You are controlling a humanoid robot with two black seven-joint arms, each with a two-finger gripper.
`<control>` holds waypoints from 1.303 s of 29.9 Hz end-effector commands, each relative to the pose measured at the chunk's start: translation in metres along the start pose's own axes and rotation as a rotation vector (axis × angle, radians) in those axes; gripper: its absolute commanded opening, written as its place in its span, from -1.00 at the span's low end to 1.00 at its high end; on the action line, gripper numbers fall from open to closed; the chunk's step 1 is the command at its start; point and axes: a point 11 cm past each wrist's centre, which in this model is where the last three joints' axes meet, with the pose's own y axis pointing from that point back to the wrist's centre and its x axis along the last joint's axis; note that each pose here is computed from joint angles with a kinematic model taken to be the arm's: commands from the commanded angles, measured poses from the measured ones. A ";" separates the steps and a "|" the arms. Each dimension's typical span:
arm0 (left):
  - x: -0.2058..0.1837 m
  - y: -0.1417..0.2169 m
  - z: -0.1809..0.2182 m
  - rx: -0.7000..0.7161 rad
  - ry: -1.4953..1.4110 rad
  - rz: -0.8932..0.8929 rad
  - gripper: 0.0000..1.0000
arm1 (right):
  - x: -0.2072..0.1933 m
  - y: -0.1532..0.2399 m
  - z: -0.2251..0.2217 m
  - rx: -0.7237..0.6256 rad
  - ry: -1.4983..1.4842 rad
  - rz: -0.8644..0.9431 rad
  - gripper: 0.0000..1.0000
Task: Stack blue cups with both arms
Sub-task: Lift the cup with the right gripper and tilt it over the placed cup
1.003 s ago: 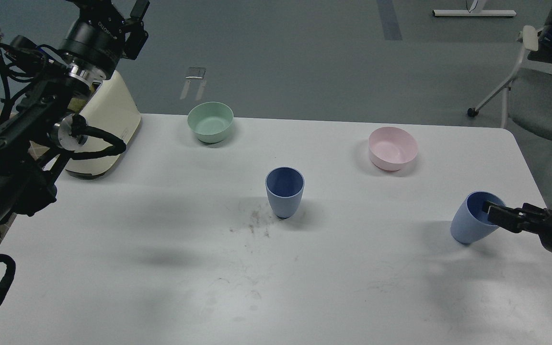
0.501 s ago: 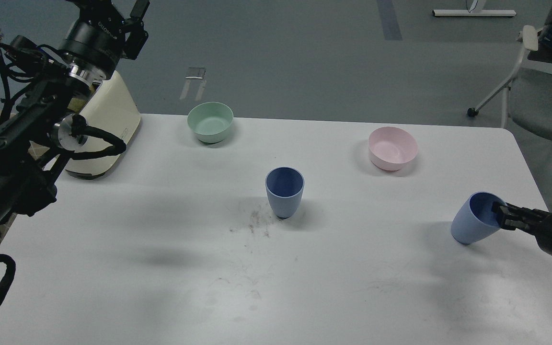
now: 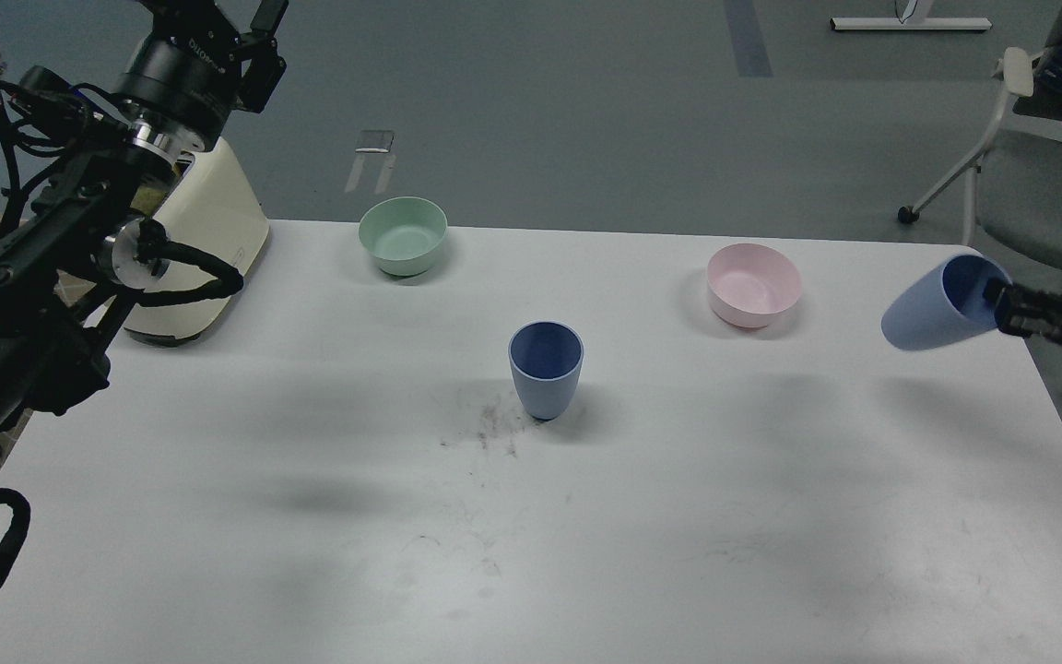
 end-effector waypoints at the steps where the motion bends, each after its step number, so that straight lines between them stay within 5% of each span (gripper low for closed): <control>1: -0.004 -0.001 -0.003 0.001 0.011 -0.004 0.95 | 0.055 -0.009 -0.035 0.081 0.028 0.124 -1.00; 6: -0.004 -0.001 -0.003 0.001 0.011 -0.004 0.95 | 0.063 -0.048 -0.132 0.301 0.089 0.114 -1.00; 10: -0.004 -0.001 -0.002 -0.002 0.009 -0.003 0.95 | 0.033 -0.076 -0.225 0.482 0.212 0.004 -1.00; 15: -0.005 -0.002 -0.002 -0.002 0.012 -0.006 0.95 | -0.012 -0.088 -0.284 0.585 0.312 -0.114 -1.00; 39: -0.007 -0.003 -0.002 -0.005 0.016 -0.007 0.95 | -0.059 -0.099 -0.297 0.559 0.406 -0.207 -1.00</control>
